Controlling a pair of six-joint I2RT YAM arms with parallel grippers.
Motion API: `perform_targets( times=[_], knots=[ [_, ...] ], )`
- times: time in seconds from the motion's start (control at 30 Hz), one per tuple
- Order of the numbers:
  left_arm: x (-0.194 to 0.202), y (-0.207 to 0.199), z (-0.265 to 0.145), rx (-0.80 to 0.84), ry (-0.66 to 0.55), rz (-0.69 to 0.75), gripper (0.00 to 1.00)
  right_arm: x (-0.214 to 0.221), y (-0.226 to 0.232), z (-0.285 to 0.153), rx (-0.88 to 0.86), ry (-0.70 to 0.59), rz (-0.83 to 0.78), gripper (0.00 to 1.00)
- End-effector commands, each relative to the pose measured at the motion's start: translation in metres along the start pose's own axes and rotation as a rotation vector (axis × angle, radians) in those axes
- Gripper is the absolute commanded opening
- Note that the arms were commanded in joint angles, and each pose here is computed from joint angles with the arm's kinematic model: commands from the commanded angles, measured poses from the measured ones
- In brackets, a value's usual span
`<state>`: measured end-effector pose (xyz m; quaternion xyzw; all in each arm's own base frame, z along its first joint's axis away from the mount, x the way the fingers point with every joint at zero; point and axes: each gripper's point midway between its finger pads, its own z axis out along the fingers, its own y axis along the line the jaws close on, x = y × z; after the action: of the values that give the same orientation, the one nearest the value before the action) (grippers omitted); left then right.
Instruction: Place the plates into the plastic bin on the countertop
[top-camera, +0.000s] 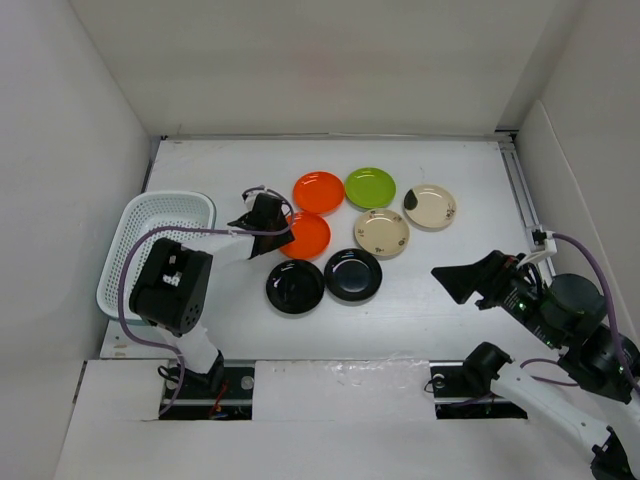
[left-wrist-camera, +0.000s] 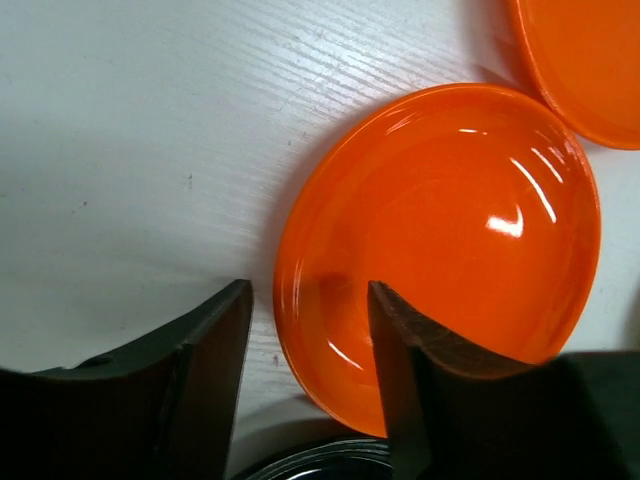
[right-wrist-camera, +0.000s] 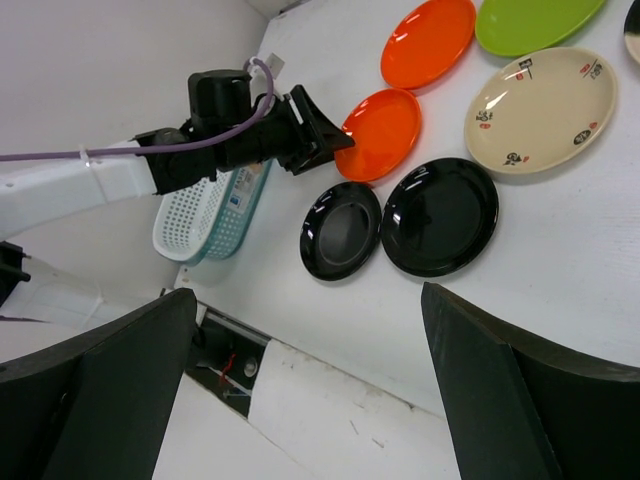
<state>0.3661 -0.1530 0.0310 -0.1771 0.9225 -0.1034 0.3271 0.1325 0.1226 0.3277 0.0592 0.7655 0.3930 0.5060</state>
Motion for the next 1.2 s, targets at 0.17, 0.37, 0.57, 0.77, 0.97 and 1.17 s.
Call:
perform_targets(
  times=[0.17, 0.37, 0.57, 0.77, 0.97, 1.17],
  knots=[
    [0.006, 0.007, 0.004, -0.041, 0.034, 0.000, 0.22, -0.017, 0.013, -0.007, -0.047, -0.057, 0.014, 1.00],
    [0.010, 0.019, 0.004, -0.098, 0.050, 0.011, 0.00, -0.026, 0.013, -0.015, -0.037, -0.093, 0.018, 1.00],
    [-0.006, 0.009, -0.013, -0.059, 0.005, -0.011, 0.00, -0.029, 0.016, -0.017, -0.043, -0.100, 0.019, 1.00],
    [-0.068, -0.034, -0.073, 0.085, -0.136, -0.052, 0.00, -0.029, 0.016, -0.017, -0.043, -0.100, 0.019, 1.00],
    [-0.118, -0.058, -0.121, 0.145, -0.221, -0.060, 0.00, -0.034, 0.016, -0.027, -0.057, -0.127, 0.024, 1.00],
    [-0.172, -0.027, -0.170, 0.129, -0.346, -0.224, 0.00, -0.034, 0.016, -0.027, -0.056, -0.127, 0.013, 1.00]
  ],
)
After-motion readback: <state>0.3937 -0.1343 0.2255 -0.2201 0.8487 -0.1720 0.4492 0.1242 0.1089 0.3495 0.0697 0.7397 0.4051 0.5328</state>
